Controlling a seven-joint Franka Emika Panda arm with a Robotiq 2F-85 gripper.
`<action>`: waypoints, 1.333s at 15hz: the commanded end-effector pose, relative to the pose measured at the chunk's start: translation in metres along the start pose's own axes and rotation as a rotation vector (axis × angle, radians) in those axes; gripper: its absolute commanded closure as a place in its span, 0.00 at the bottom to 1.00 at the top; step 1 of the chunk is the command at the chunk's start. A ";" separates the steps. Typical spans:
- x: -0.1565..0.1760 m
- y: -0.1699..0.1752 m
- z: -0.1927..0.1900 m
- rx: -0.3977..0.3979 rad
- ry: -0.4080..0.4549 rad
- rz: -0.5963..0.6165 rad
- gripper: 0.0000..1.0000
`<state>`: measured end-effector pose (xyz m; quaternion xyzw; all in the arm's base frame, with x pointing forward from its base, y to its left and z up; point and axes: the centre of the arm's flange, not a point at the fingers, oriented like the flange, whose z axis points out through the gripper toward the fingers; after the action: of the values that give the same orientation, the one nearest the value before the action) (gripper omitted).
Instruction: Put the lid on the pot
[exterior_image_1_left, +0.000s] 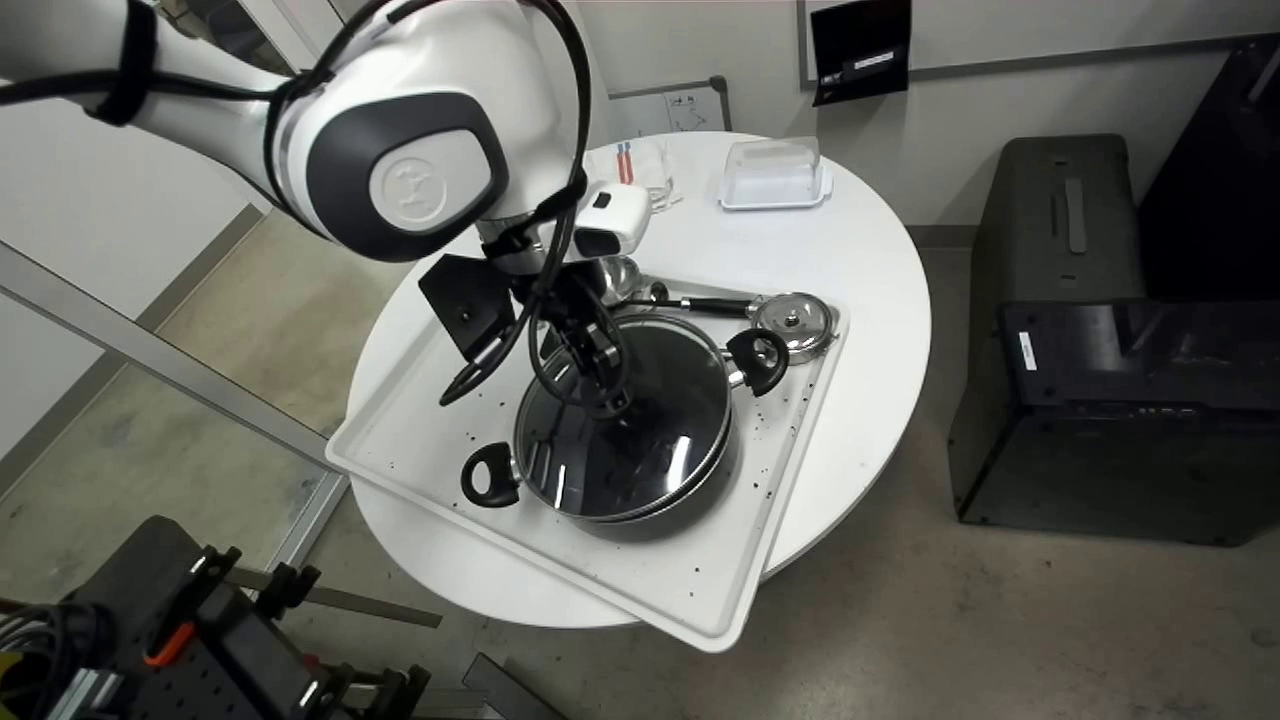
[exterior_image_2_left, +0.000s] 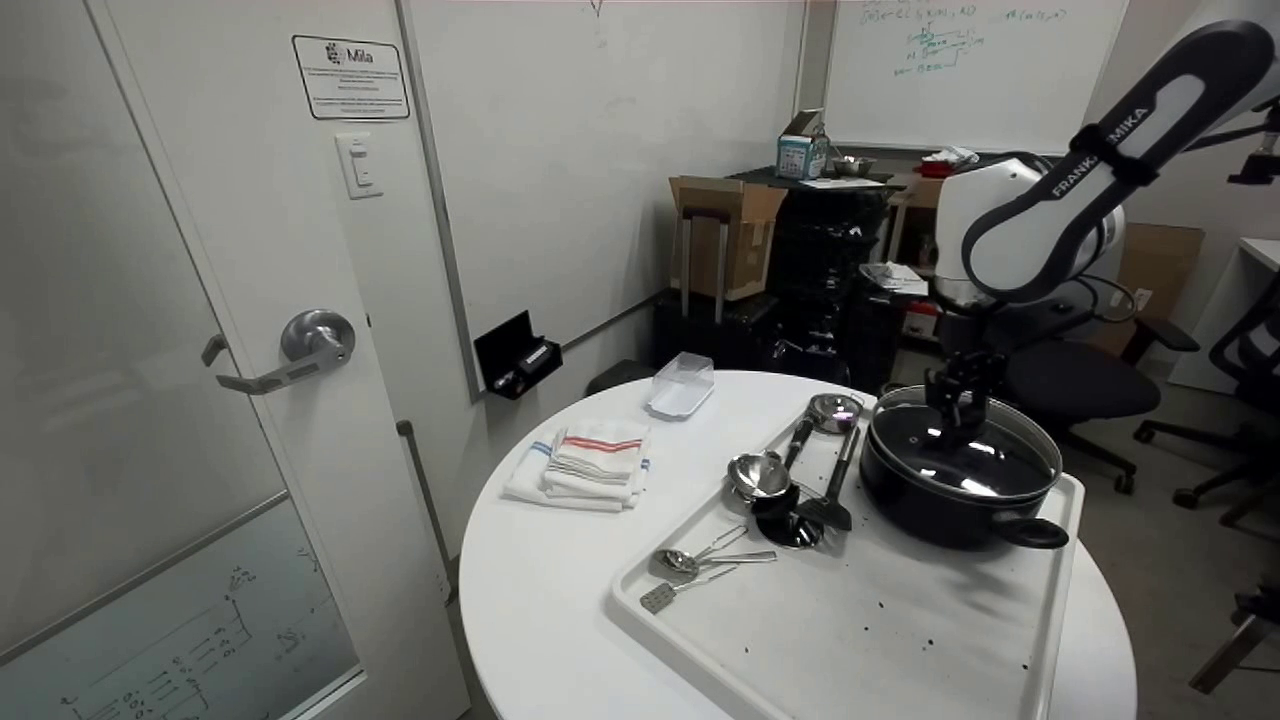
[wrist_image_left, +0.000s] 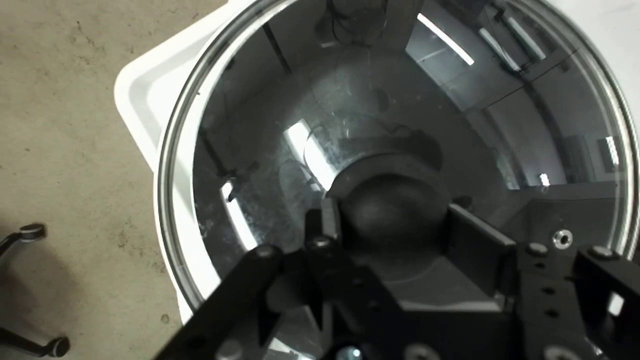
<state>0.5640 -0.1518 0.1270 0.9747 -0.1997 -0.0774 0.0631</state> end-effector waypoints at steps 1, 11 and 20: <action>0.005 0.002 -0.007 0.014 -0.011 0.029 0.73; 0.000 0.000 0.000 0.017 -0.026 0.033 0.73; 0.003 0.002 0.002 0.017 -0.026 0.043 0.73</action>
<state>0.5606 -0.1529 0.1193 0.9729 -0.2071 -0.0840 0.0593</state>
